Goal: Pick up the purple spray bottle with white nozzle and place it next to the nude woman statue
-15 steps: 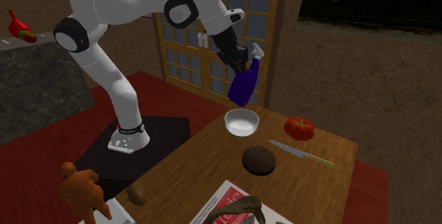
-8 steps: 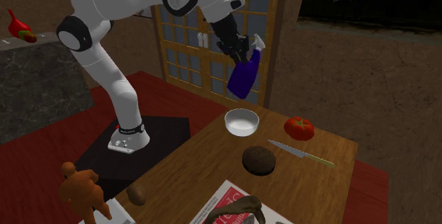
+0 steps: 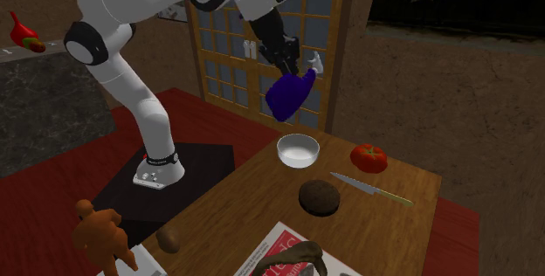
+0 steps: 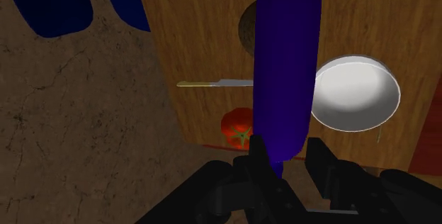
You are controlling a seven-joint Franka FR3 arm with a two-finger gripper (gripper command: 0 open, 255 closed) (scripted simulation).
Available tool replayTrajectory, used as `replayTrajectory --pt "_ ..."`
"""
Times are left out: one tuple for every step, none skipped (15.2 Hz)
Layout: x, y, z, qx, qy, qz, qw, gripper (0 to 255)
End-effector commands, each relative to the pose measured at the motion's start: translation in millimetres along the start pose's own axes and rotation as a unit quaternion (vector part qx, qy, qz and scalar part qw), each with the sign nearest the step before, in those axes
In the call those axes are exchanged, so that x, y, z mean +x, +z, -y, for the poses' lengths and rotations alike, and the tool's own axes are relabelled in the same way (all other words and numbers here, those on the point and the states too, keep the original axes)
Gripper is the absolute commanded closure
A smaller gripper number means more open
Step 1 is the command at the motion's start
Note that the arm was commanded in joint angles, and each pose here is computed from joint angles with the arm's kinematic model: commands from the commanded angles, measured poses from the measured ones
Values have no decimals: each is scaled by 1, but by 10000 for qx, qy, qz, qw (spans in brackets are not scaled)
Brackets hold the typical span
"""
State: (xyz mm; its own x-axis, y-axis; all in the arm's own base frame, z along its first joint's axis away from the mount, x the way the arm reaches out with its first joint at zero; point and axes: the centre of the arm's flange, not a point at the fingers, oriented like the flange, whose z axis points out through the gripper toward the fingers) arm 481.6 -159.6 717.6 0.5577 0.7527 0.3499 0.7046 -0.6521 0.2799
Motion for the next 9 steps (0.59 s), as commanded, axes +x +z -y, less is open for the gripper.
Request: replayTrajectory --pt "-26 -10 -2 -1 -2 -1 10000 255" --pt "-39 -15 -3 -1 -2 -1 10000 255" --pt "-51 -19 -4 -1 -2 -1 10000 255" --pt "-64 -24 -5 -1 -2 -1 10000 255" --pt "-76 -28 -7 -1 -2 -1 10000 255" --pt "-88 -33 -8 -1 -2 -1 10000 255" --pt "-101 -37 -9 -1 -2 -1 10000 255" --pt "-113 -42 -10 -1 -2 -1 10000 255" --pt "-125 -46 -11 -1 -2 -1 10000 255"
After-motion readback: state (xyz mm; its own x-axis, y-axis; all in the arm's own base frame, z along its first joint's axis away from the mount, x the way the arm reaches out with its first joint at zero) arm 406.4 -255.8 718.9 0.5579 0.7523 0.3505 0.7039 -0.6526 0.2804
